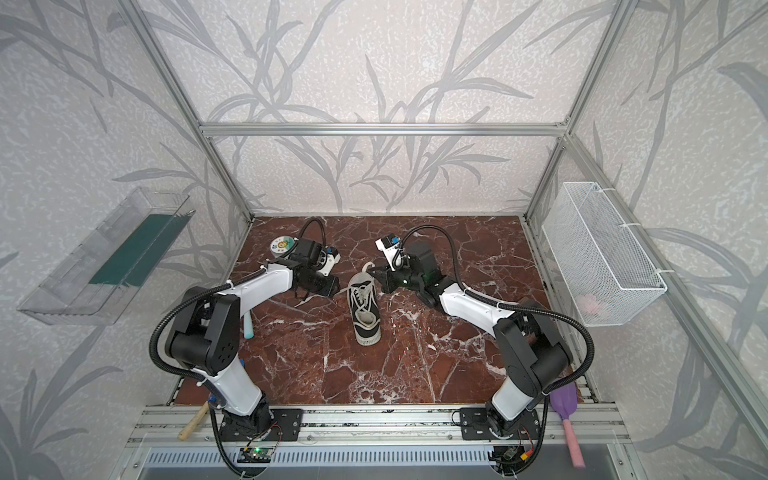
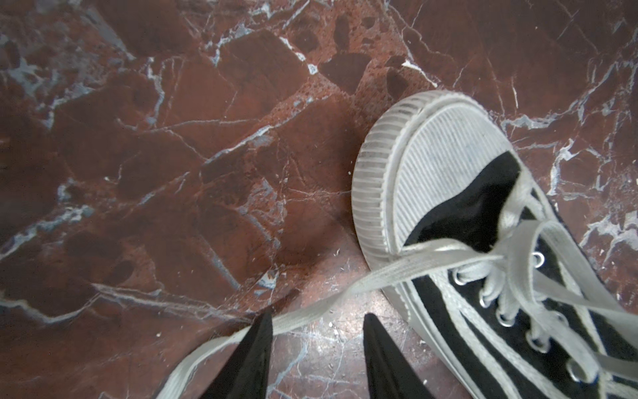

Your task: Tie the shoes

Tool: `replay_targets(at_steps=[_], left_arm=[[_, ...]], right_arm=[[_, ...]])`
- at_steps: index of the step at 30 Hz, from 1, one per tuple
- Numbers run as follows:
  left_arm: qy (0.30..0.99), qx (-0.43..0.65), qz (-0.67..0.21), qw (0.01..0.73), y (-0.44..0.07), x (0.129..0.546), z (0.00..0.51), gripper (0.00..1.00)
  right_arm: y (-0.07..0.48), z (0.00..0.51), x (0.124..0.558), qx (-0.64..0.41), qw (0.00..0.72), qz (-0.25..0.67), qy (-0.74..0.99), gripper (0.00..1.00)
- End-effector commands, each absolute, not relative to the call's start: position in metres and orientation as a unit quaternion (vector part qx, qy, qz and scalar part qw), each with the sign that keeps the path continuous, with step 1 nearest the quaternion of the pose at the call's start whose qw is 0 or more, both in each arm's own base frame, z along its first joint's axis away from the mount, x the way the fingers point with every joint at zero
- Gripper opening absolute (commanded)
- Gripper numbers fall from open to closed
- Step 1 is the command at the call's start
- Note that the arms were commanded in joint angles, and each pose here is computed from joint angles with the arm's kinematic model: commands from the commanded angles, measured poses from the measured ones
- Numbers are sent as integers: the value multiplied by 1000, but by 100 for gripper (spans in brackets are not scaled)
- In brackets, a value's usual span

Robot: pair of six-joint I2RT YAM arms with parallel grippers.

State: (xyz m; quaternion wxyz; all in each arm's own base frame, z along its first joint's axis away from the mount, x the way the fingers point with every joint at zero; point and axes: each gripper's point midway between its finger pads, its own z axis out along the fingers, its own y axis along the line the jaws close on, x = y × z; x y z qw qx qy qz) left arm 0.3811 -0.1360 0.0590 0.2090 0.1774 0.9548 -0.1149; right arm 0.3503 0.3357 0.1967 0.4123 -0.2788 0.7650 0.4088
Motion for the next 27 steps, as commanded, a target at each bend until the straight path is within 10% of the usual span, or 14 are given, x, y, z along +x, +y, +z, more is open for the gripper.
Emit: replay_targets(at_steps=[1, 27], left_arm=[[954, 202, -105, 197, -139, 383, 57, 45], [986, 128, -26, 107, -137, 384, 14, 32]], right_arm=[[338, 207, 354, -280, 418, 416, 758, 0], [326, 206, 356, -266, 412, 421, 762, 0]])
